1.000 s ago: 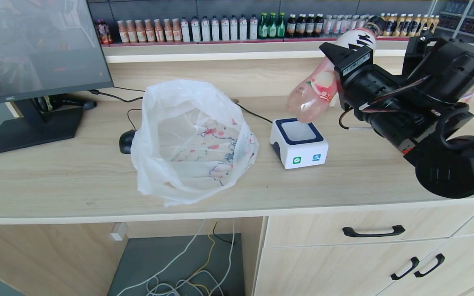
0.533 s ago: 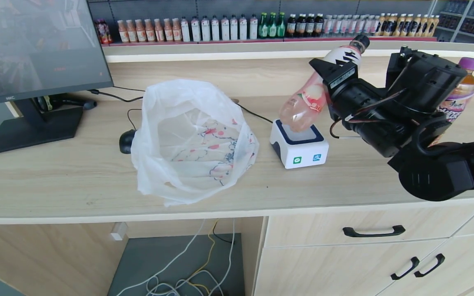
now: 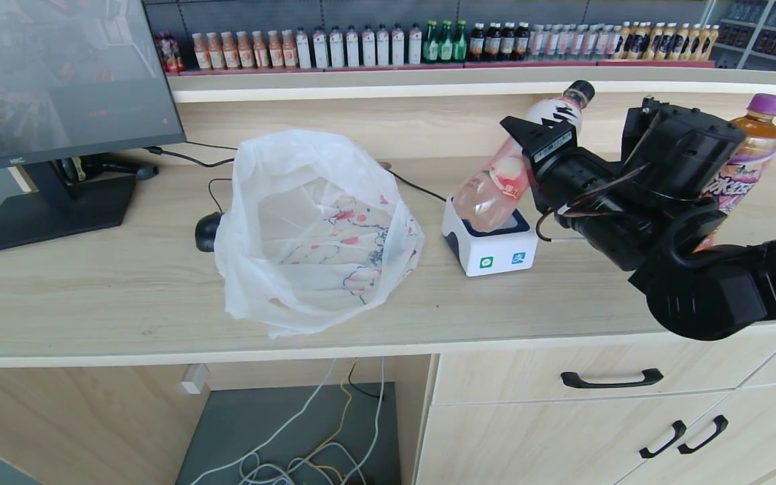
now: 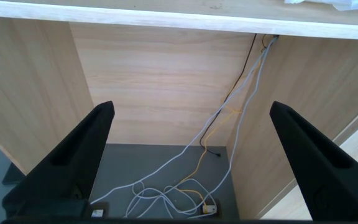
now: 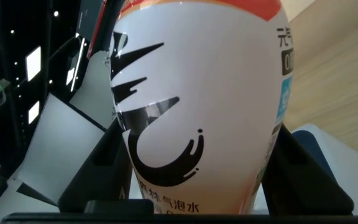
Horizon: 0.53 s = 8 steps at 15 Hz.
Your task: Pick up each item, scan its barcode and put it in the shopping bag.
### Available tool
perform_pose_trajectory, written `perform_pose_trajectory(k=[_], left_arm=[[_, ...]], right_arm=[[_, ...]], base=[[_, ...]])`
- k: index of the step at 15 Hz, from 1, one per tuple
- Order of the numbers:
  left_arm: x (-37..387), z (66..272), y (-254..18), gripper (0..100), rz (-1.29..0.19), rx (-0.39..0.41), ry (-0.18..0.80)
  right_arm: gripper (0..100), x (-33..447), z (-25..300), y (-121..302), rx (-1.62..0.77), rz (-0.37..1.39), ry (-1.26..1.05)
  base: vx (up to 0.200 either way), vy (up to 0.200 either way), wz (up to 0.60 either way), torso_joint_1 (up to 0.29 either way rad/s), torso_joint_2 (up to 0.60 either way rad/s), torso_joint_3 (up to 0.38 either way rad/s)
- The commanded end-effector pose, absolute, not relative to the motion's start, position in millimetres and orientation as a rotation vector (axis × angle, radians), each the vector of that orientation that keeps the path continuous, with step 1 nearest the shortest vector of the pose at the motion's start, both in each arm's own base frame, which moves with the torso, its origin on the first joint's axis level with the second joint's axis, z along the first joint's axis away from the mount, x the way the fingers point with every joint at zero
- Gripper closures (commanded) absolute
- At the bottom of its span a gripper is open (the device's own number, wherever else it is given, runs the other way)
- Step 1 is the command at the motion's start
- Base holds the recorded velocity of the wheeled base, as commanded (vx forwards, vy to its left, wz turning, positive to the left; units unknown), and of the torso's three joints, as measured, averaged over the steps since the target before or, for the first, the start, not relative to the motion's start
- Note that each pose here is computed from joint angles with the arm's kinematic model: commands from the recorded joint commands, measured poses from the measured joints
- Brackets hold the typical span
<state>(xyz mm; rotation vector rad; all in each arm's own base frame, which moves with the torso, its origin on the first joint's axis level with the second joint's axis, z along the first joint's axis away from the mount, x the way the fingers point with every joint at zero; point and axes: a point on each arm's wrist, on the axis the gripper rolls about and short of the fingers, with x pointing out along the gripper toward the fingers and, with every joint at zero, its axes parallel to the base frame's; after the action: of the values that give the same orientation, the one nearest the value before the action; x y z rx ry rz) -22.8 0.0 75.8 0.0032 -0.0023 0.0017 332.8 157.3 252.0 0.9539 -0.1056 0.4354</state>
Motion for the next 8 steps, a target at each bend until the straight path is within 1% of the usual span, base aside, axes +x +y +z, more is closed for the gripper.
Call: perform_pose_trajectory(k=[1, 8], left_arm=[[-22.8, 75.8, 0.0, 0, 0.003, 0.003, -0.003], [-22.8, 75.8, 0.0, 0, 0.003, 0.003, -0.003]], right_arm=[[100, 334.3, 248.0, 158.4, 0.951, 0.430, -0.095], [100, 335.7, 245.8, 159.1, 0.959, 0.426, -0.088]], base=[[0.000, 0.000, 0.00, 0.000, 0.00, 0.000], [0.000, 0.000, 0.00, 0.000, 0.00, 0.000]])
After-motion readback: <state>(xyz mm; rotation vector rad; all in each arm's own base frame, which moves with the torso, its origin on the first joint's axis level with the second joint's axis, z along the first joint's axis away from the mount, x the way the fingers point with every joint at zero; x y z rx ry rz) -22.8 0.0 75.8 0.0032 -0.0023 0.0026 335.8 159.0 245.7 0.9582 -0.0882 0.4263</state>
